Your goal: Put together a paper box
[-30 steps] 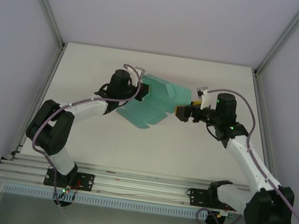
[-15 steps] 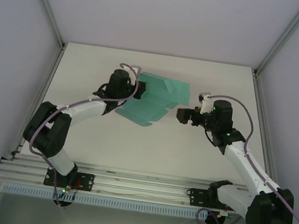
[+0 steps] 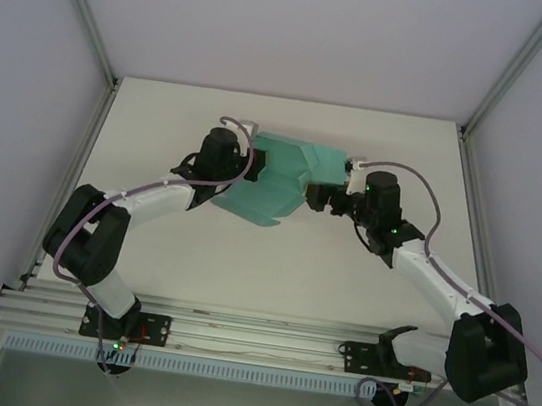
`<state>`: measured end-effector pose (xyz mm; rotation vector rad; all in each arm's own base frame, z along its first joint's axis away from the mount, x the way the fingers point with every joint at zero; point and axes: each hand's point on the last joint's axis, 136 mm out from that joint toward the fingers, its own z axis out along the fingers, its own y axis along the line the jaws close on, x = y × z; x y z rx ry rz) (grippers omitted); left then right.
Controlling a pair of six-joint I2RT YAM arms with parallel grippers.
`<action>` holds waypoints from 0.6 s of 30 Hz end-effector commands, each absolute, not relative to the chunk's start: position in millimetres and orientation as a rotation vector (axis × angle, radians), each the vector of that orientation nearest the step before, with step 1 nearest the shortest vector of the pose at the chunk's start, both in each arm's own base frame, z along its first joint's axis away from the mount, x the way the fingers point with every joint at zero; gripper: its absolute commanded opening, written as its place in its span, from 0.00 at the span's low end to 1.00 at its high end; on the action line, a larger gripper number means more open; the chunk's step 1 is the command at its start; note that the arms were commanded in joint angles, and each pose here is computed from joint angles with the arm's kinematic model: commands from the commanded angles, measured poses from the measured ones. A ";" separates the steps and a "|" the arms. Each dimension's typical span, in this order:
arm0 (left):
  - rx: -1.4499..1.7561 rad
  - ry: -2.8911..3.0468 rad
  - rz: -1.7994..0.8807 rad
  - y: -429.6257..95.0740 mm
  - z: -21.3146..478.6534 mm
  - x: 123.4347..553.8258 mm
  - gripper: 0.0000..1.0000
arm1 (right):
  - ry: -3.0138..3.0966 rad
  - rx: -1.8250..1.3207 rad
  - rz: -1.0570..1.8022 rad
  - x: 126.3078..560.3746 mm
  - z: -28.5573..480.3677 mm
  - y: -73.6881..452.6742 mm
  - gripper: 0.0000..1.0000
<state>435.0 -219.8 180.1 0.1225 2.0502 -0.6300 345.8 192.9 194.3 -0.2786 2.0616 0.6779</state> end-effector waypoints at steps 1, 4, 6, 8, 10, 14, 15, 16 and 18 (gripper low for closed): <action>0.176 2.058 -0.568 -230.2 176.2 427.2 0.00 | 1.952 -0.212 0.674 367.7 227.3 199.7 1.00; 0.149 2.043 -0.506 -228.4 180.9 426.5 0.00 | 2.002 -0.206 0.624 371.3 210.3 206.8 1.00; 0.125 2.022 -0.495 -228.1 188.1 424.8 0.00 | 2.038 -0.195 0.490 373.9 195.4 202.6 1.00; 0.114 1.989 -0.505 -229.4 198.1 422.3 0.00 | 2.056 -0.200 0.355 374.6 183.6 198.0 1.00; 0.114 1.958 -0.507 -229.8 205.6 419.5 0.00 | 2.079 -0.176 0.278 376.4 173.4 192.7 1.00; 0.114 1.928 -0.467 -225.7 213.1 419.1 0.00 | 2.123 -0.189 0.240 375.6 157.9 192.9 1.00; 0.114 1.929 -0.453 -224.2 212.3 419.4 0.00 | 2.123 -0.194 0.240 374.4 157.8 192.7 1.00; 0.117 1.929 -0.436 -222.3 211.9 420.0 0.00 | 2.122 -0.203 0.241 372.4 158.4 191.9 1.00; 0.105 1.935 -0.396 -216.9 208.8 421.4 0.00 | 2.102 -0.204 0.246 366.8 166.2 188.6 1.00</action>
